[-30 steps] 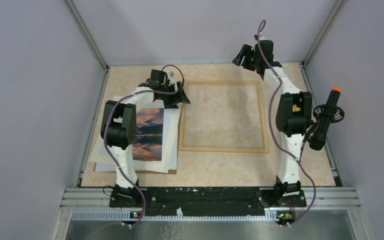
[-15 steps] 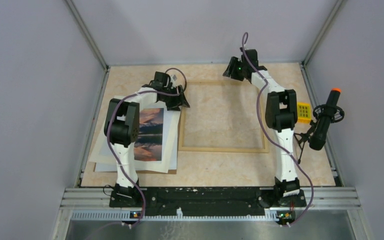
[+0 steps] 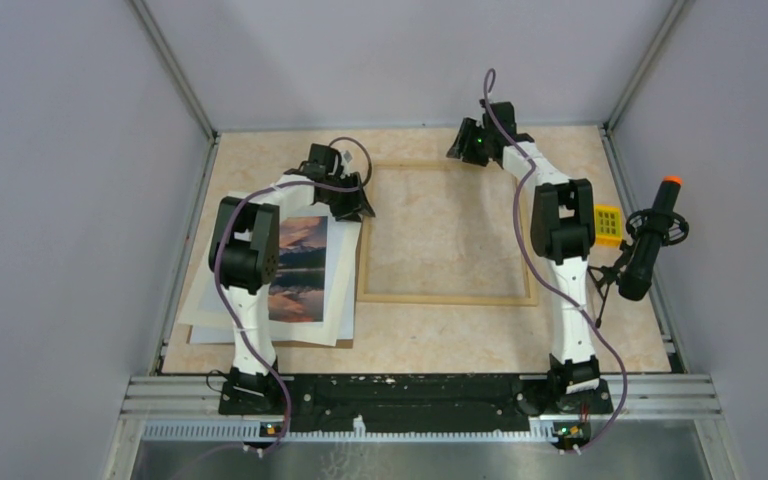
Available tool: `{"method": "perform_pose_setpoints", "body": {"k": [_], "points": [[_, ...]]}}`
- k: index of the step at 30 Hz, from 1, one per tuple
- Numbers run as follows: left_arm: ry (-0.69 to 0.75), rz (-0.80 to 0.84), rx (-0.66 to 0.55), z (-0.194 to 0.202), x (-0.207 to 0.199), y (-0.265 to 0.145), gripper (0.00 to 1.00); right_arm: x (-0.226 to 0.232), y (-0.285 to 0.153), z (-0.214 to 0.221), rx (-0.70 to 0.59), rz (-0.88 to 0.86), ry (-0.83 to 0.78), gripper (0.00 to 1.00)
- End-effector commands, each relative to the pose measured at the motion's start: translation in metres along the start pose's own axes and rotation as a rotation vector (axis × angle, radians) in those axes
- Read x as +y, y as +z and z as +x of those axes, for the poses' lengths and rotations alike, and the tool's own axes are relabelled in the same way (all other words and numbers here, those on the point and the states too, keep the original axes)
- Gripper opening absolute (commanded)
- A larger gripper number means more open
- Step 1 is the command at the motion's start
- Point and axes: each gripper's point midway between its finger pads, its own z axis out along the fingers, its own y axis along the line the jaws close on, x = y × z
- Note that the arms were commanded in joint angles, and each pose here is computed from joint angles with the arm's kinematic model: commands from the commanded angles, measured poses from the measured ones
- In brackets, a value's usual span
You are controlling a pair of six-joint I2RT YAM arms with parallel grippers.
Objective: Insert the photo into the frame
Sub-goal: Adjust the photo frame item at the center of the board.
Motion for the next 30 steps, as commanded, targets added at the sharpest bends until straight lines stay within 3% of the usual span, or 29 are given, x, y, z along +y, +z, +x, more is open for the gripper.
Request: {"method": "perform_pose_setpoints", "body": {"k": [1,8,26,30], "points": [[-0.012,-0.036,-0.013,-0.003,0.007,0.003,0.51,0.004,-0.002,-0.004,-0.008,0.000,-0.020,0.50],[-0.065,-0.053,0.014,0.006,0.020,0.011,0.35,-0.002,-0.001,0.005,0.024,0.018,-0.025,0.50],[-0.110,-0.025,0.029,0.013,0.020,0.015,0.33,-0.013,-0.012,0.044,0.153,0.044,-0.020,0.49],[-0.111,-0.013,0.032,0.013,0.017,0.015,0.32,-0.007,-0.024,0.034,0.122,0.035,-0.044,0.49]]}}
